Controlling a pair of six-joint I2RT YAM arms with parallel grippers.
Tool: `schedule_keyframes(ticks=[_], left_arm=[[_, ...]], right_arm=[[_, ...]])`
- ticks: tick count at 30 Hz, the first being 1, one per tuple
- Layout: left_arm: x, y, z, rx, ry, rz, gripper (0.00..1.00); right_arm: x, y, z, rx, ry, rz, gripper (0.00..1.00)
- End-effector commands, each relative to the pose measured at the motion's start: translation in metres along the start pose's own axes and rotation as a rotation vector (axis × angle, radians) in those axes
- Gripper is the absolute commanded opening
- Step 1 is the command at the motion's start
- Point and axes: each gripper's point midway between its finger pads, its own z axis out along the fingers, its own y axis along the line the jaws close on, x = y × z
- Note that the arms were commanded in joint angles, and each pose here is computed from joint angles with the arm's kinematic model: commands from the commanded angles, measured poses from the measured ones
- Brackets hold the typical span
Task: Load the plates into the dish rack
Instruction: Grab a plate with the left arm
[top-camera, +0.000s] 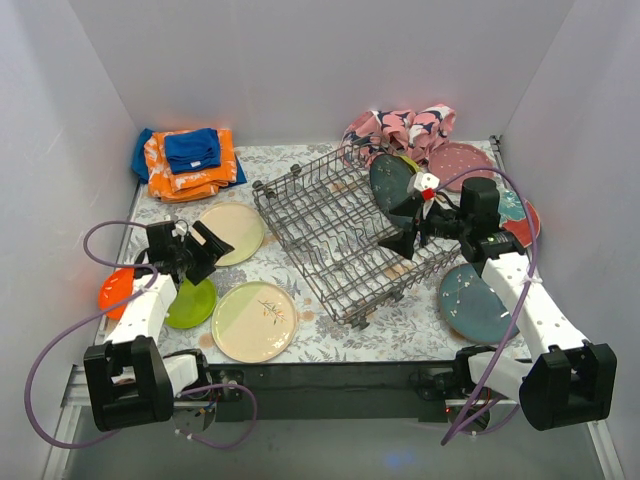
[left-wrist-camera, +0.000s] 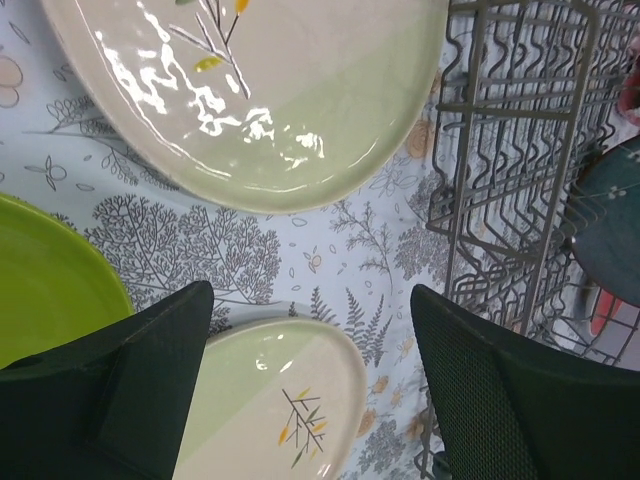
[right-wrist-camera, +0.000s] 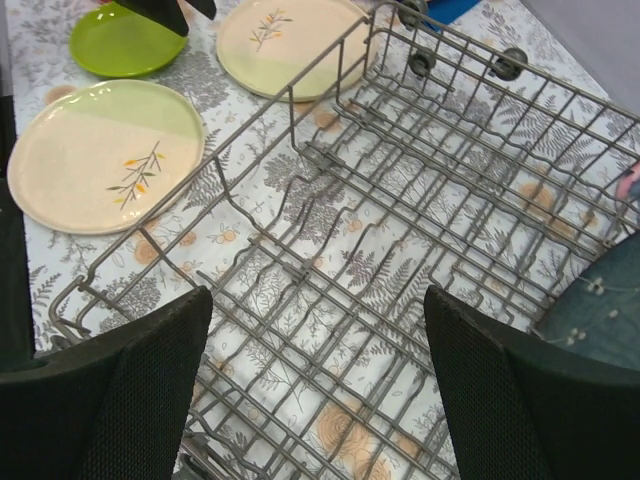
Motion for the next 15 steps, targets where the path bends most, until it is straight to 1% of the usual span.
schedule_keyframes(ticks=[1, 6, 9, 12, 15], left_arm=[[0.010, -0.007, -0.008, 0.006, 0.087, 0.002, 0.78], [0.023, 0.000, -0.014, -0.043, 0.159, 0.002, 0.76], [0.025, 0.006, -0.015, -0.081, 0.163, -0.007, 0.75], [0.017, 0.019, -0.012, -0.162, 0.119, -0.026, 0.75], [0.007, 0.022, -0.011, -0.213, 0.073, -0.068, 0.75]], right_arm=[[-0.019, 0.016, -0.001, -0.096, -0.080, -0.046, 0.91], [-0.023, 0.020, -0.003, -0.108, -0.091, -0.053, 0.91], [-0.022, 0.020, -0.004, -0.102, -0.089, -0.054, 0.91], [-0.021, 0.019, -0.003, -0.100, -0.087, -0.051, 0.91], [-0.019, 0.018, -0.003, -0.096, -0.081, -0.045, 0.91]])
